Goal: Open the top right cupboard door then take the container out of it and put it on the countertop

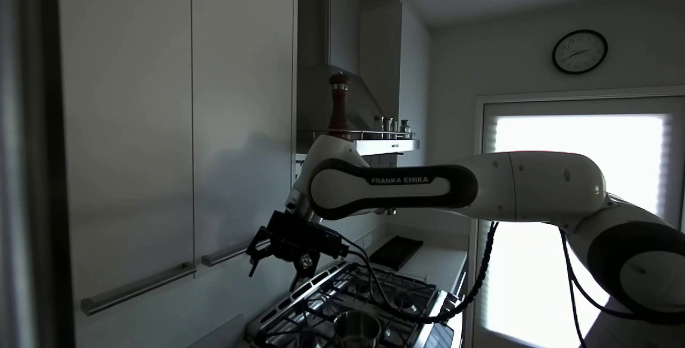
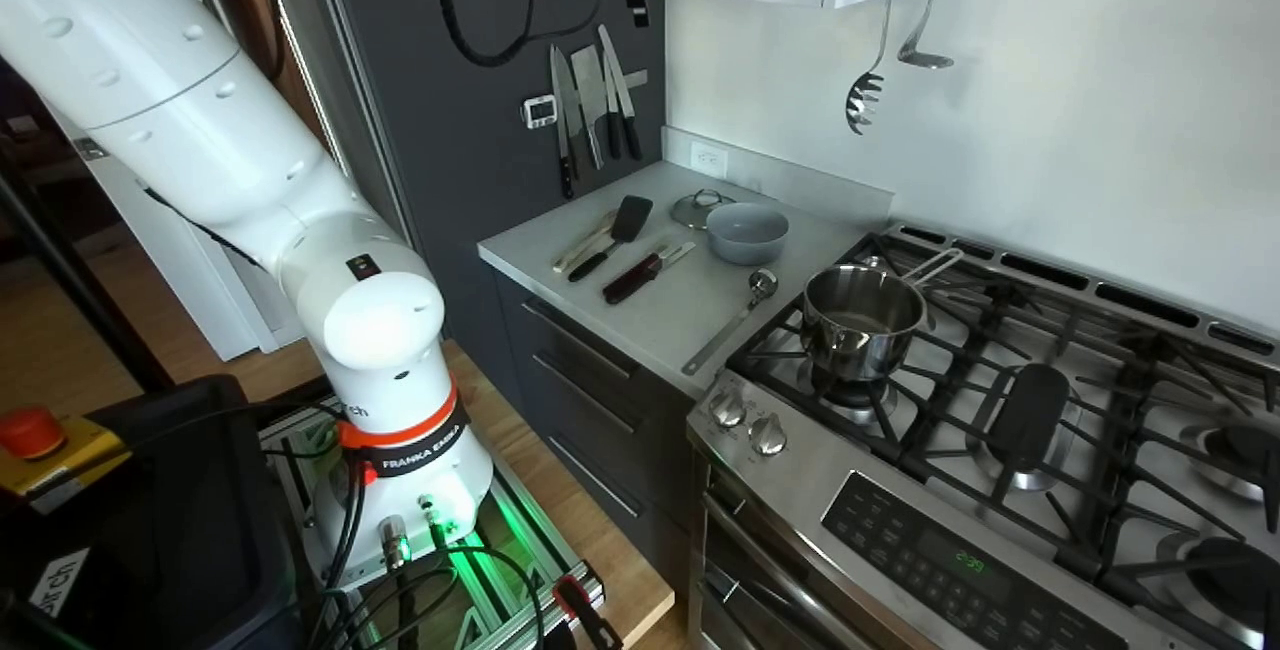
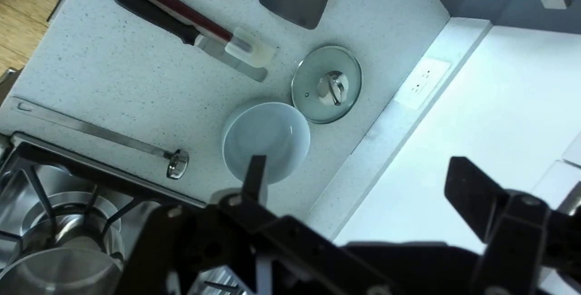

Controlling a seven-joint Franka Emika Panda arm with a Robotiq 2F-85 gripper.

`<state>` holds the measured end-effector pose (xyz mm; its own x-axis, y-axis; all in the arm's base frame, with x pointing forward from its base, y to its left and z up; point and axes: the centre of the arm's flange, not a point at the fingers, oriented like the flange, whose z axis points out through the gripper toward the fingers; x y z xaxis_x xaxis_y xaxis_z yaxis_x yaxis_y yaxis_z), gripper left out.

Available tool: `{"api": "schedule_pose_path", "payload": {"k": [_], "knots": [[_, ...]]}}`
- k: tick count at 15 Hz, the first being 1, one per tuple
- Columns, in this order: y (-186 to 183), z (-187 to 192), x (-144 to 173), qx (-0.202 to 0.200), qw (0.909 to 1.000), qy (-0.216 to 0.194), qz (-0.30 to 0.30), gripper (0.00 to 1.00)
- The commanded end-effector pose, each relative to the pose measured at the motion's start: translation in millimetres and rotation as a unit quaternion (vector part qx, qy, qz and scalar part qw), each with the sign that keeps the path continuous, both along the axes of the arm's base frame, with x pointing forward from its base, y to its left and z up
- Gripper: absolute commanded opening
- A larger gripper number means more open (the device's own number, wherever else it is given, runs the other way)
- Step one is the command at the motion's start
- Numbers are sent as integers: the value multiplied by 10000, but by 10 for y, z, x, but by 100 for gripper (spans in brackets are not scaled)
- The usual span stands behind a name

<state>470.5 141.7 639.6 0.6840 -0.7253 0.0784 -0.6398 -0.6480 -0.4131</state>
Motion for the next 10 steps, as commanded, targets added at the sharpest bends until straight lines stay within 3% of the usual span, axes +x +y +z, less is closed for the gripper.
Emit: {"api": "schedule_pose_path", "payload": {"k": [1,10], "knots": [[15,-23,127,485,9980,-239,-316,100],[-1,-32,363,1330,9817,-864,-1057,100]]}}
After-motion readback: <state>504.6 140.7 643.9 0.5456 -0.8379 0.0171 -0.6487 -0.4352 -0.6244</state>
